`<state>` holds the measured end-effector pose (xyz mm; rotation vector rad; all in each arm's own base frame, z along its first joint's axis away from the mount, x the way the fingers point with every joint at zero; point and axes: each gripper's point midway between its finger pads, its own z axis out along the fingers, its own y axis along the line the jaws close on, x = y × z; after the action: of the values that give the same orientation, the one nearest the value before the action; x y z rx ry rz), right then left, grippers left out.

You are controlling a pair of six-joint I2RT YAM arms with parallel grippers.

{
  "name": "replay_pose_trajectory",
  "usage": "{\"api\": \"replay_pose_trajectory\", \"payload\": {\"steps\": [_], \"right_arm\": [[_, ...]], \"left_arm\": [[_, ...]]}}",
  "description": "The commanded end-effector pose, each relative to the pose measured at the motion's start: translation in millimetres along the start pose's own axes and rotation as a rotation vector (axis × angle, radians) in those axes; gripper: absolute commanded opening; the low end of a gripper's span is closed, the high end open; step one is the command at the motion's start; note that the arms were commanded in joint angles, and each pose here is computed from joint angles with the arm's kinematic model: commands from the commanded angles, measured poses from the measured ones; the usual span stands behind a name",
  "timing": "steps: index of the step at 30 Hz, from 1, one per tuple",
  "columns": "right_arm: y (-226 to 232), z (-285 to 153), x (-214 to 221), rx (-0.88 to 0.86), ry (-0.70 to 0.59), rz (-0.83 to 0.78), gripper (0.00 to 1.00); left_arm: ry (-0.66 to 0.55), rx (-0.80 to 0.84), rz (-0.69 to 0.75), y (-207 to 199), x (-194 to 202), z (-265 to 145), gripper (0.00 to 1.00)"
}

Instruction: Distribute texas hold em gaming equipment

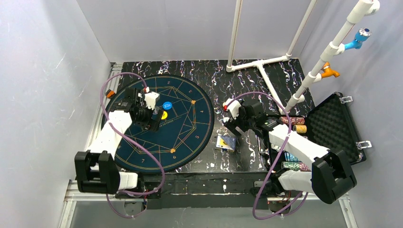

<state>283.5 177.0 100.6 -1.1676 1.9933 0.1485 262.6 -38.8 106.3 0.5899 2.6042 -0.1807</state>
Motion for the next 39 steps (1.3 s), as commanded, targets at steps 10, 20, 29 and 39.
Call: {"api": "replay_pose_trajectory", "payload": {"steps": [10, 20, 29, 39], "right_arm": [[-12, 1, -3, 0.031, 0.019, -0.033, 1.0], [-8, 3, 8, -0.004, 0.066, -0.067, 1.0], [-7, 4, 10, -0.017, 0.067, -0.074, 1.0], [-6, 6, 11, -0.028, 0.07, -0.067, 1.0]], "left_arm": [[0.01, -0.072, -0.078, 47, -89, 42, 0.99], [0.023, -0.179, -0.198, 75, -103, 81, 0.79], [0.054, -0.155, -0.215, 71, -91, 101, 0.76], [0.101, -0.194, -0.202, 74, -78, 123, 0.65]]}}
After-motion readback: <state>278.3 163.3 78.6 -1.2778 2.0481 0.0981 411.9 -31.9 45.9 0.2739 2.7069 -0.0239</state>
